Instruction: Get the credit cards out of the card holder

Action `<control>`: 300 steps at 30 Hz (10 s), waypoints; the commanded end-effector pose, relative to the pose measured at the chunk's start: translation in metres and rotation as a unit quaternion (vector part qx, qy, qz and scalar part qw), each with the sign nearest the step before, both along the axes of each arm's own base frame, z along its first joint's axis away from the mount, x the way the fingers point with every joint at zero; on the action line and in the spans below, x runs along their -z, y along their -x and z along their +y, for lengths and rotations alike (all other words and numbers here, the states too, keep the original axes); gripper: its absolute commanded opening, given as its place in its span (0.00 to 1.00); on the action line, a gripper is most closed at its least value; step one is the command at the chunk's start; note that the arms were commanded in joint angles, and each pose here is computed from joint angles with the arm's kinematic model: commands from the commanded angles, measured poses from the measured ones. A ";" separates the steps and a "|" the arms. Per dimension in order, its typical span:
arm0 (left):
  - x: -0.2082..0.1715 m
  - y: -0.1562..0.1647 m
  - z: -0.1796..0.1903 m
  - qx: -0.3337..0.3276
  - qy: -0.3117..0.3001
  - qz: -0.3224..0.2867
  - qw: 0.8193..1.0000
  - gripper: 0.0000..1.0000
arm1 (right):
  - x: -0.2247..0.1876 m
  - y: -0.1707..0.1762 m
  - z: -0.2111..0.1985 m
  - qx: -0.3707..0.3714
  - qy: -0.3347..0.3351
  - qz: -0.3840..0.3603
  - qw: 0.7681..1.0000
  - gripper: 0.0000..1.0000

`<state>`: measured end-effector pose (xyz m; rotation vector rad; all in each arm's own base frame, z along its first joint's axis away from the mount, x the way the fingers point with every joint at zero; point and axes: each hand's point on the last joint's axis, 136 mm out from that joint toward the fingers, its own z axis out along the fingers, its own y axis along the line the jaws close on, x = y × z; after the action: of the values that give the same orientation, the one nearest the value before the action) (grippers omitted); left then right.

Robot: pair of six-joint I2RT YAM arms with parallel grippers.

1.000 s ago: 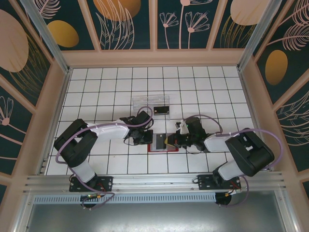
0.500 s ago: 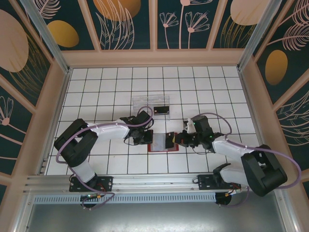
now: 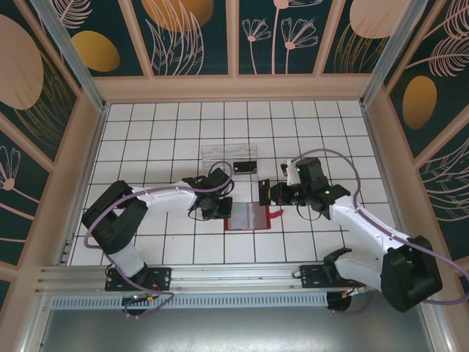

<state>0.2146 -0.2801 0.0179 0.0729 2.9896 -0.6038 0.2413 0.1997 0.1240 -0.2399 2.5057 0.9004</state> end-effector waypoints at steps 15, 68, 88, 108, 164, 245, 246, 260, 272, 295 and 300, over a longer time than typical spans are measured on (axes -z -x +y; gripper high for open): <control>-0.027 -0.008 0.018 -0.025 -0.004 -0.067 0.997 0.06 | -0.024 -0.049 0.026 -0.350 0.310 -0.257 0.846 0.00; -0.002 0.008 0.059 -0.064 0.005 -0.050 0.997 0.07 | 0.031 -0.113 0.072 -0.582 0.390 -0.187 0.689 0.00; -0.008 0.001 0.055 -0.064 0.006 -0.049 0.997 0.07 | -0.016 -0.144 0.094 -0.501 0.438 -0.287 0.689 0.32; -0.011 0.003 0.055 -0.069 0.008 -0.044 0.997 0.07 | 0.012 -0.135 0.090 -0.470 0.453 -0.325 0.684 0.99; -0.018 0.003 0.053 -0.069 0.019 -0.047 0.996 0.06 | 0.006 -0.172 0.091 -0.374 0.480 -0.354 0.710 0.81; -0.019 0.002 0.059 -0.092 0.062 -0.061 0.992 0.04 | 0.092 0.032 0.075 -0.037 0.400 0.071 0.913 0.78; -0.019 0.002 0.058 -0.092 0.062 -0.061 0.992 0.04 | 0.091 0.031 0.071 -0.034 0.403 0.070 0.912 0.78; -0.023 -0.003 0.048 -0.080 0.063 -0.052 0.993 0.04 | 0.085 0.031 0.031 0.000 0.413 0.068 0.908 0.78; -0.028 -0.010 0.037 -0.073 0.070 -0.042 0.994 0.04 | 0.076 0.034 -0.032 0.058 0.423 0.078 0.901 0.78; -0.030 -0.011 0.007 -0.035 0.081 -0.040 0.995 0.00 | 0.036 0.011 0.022 0.068 0.230 0.081 0.967 0.75; -0.024 -0.003 0.016 -0.041 0.078 -0.039 0.995 0.00 | 0.056 0.012 0.046 0.033 0.290 0.077 0.953 0.79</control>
<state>0.2217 -0.2697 0.0432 -0.0325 2.8472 -0.8137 0.2237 0.2364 0.0699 -0.2295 2.8684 0.2274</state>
